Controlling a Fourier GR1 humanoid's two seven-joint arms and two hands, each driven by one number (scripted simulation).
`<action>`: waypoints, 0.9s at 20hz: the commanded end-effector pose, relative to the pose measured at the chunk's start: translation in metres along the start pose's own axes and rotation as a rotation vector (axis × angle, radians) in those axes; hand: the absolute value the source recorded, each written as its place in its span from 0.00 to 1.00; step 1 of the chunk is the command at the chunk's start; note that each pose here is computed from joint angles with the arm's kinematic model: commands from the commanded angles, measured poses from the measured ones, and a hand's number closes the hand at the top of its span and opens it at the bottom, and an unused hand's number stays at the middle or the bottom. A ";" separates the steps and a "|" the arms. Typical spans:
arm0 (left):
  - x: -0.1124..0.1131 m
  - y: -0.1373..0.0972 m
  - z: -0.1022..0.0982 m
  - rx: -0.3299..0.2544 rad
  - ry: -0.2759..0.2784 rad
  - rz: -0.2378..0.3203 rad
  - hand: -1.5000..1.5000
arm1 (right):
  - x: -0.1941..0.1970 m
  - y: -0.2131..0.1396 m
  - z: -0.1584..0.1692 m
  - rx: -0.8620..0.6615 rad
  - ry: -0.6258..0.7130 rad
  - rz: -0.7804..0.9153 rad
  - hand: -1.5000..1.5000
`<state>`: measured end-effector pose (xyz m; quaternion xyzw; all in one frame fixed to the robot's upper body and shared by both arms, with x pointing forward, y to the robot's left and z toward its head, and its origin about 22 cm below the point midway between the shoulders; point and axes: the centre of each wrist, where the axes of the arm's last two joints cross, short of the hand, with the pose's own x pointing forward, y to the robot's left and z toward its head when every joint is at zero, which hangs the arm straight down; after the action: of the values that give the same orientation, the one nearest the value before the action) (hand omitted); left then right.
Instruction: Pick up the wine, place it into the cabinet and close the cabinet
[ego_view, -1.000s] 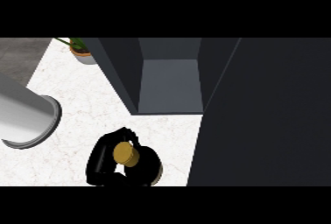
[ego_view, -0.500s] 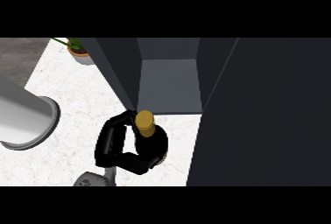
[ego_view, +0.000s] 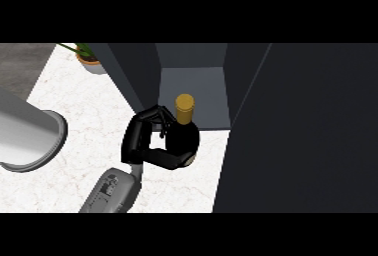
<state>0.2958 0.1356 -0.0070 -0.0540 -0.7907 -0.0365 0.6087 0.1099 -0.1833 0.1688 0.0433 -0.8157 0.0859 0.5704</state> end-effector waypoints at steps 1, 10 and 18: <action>0.004 -0.003 -0.023 0.000 0.007 -0.006 1.00 | 0.040 -0.005 0.026 0.021 -0.032 -0.107 0.00; -0.008 -0.017 -0.051 -0.025 0.031 -0.007 1.00 | 0.041 -0.009 0.028 0.042 -0.039 -0.111 0.00; -0.009 -0.022 -0.082 -0.002 0.068 0.021 1.00 | 0.032 -0.010 0.027 0.036 -0.042 -0.118 0.00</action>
<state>0.3640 0.1074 0.0027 -0.0608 -0.7736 -0.0375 0.6296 0.1037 -0.1882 0.1598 0.0509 -0.8185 0.0921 0.5647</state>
